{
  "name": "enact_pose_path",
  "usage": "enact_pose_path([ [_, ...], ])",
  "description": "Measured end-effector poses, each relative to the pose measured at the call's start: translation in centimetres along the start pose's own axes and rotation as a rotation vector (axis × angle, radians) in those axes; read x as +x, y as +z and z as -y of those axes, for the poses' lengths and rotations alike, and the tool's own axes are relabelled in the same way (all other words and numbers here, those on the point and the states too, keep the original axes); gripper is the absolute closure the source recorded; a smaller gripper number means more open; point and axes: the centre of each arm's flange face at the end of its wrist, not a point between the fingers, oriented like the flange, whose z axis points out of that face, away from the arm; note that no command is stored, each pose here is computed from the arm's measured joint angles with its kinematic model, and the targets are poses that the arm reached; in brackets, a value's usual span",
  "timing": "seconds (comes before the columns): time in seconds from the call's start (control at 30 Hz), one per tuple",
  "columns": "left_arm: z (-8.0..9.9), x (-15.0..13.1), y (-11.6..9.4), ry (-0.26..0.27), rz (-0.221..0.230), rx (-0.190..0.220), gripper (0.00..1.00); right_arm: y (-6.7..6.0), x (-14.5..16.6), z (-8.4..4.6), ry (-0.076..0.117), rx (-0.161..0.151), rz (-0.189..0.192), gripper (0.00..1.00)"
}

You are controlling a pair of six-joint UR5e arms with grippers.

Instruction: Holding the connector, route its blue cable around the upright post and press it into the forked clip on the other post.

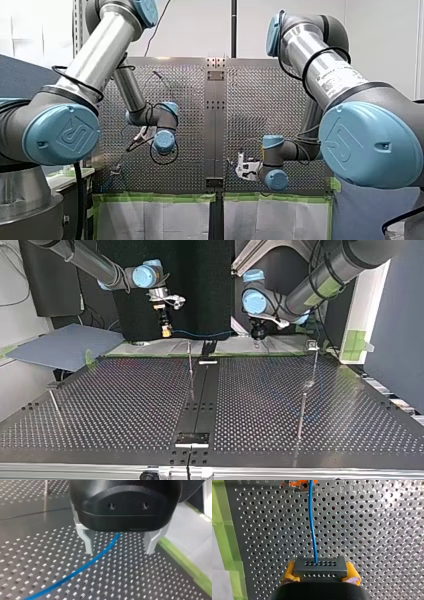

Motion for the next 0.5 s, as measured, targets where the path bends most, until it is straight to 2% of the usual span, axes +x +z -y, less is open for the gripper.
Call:
enact_pose_path([
  [0.13,0.8,0.6,0.0,0.003,-0.003,0.022,0.0,0.1,0.1,-0.2,0.0,-0.002,-0.003,1.0],
  [0.5,1.5,0.4,-0.2,-0.041,0.021,0.048,0.0,0.3,0.2,-0.6,0.002,-0.007,-0.015,1.0],
])
